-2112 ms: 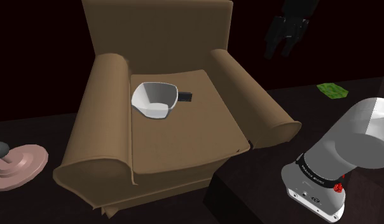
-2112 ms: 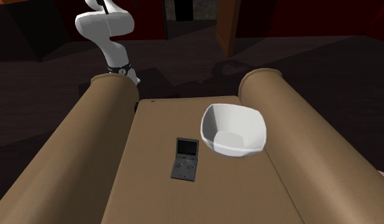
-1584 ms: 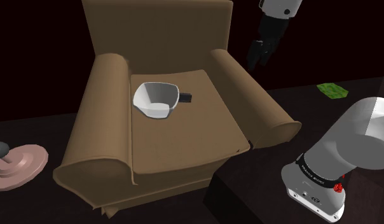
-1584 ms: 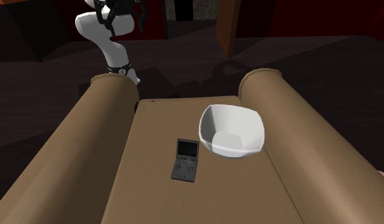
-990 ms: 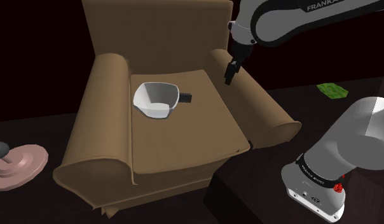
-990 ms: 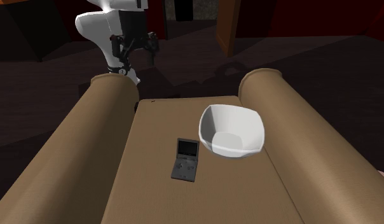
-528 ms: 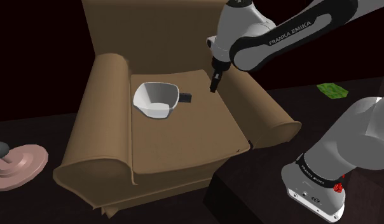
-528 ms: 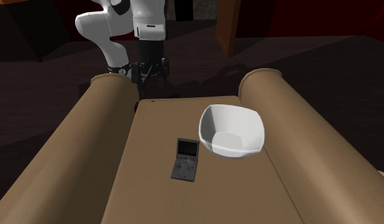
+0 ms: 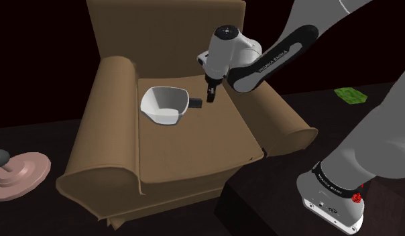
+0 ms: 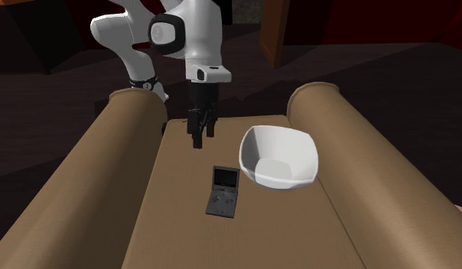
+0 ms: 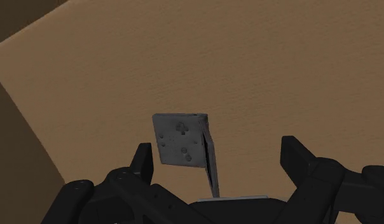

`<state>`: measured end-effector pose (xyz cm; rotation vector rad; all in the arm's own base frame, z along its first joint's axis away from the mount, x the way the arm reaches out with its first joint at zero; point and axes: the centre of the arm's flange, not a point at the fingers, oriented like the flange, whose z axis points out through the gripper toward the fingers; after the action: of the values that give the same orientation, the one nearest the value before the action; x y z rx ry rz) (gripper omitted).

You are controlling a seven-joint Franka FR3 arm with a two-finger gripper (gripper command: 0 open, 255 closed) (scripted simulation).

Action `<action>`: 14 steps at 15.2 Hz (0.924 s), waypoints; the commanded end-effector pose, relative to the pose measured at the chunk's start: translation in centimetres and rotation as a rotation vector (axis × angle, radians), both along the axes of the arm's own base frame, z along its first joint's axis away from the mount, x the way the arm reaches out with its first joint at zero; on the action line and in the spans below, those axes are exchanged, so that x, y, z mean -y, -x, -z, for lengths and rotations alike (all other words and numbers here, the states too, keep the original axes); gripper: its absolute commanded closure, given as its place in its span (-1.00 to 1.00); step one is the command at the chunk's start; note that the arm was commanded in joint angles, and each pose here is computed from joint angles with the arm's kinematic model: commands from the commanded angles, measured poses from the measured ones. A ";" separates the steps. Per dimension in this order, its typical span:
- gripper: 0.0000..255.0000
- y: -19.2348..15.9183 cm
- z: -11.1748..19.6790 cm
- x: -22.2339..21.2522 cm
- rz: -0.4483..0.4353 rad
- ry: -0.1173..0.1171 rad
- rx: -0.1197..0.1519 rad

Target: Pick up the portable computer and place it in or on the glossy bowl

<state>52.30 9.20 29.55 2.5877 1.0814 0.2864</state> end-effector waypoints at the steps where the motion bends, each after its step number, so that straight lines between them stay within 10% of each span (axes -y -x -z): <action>1: -1.00 -1.4 2.0 -1.0 -0.069 0.031 0.020; 14: -1.00 -3.6 6.6 -0.6 -0.102 0.046 0.030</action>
<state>55.91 9.81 22.97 2.4842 1.1977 0.3195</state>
